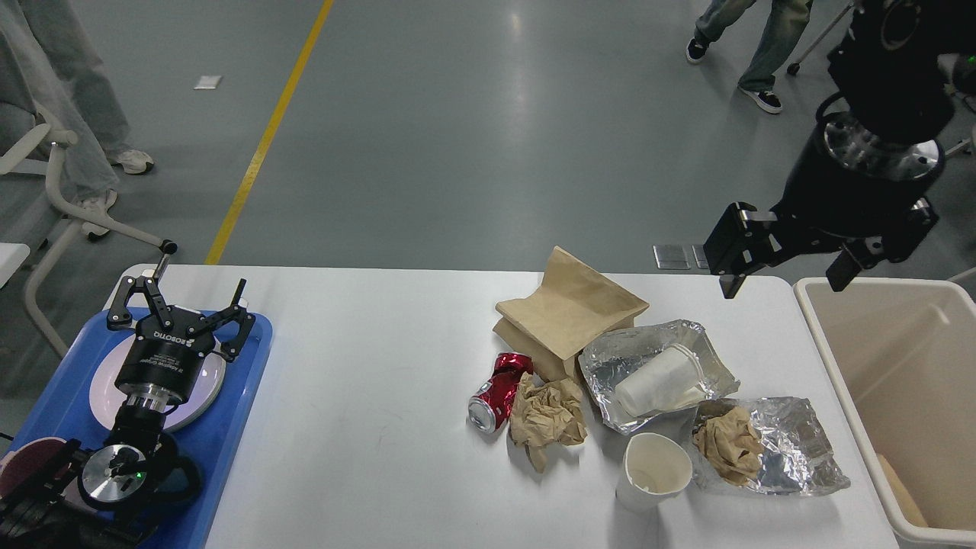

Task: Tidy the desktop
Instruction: 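Raise the right gripper and move it to the folded brown paper bag, then grasp the folded brown paper bag with the right gripper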

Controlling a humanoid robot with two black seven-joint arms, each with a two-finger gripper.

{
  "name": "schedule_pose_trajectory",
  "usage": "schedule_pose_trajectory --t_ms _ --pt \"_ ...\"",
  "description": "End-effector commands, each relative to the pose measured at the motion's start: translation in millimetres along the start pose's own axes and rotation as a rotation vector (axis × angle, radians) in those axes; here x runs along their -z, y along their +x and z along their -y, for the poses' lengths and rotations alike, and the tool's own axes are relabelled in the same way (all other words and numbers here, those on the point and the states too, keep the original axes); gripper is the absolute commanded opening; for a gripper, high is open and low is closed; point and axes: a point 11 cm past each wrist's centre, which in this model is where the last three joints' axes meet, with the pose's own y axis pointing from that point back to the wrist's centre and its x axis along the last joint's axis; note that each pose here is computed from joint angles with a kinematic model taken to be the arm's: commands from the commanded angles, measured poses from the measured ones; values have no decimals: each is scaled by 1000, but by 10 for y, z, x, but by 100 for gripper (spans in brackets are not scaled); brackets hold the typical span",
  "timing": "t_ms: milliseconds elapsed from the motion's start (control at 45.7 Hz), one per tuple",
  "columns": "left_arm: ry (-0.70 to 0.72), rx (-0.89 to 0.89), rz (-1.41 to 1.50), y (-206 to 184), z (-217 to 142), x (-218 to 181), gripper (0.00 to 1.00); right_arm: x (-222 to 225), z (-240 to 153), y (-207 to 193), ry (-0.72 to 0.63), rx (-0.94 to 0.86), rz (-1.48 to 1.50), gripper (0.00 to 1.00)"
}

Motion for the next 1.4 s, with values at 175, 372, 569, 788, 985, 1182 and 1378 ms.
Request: schedule_pose_trajectory --t_ms 175,372,569,788,985,1182,1378 --pt "0 1 0 -1 0 0 96 95 -97 -36 -5 -28 -13 100" --pt "0 1 0 -1 0 0 96 322 380 389 128 -173 70 100" --pt "0 3 -1 -3 0 0 96 561 1292 735 174 -253 132 100" --pt "0 4 -1 -5 0 0 96 795 2309 821 231 -294 244 100" --pt "0 4 -1 -5 0 0 96 996 2887 680 311 -254 358 100" --pt "0 4 -1 -5 0 0 96 1089 3102 591 319 -264 385 100" --pt "0 4 -1 -5 0 0 96 1153 3077 614 346 -275 415 100"
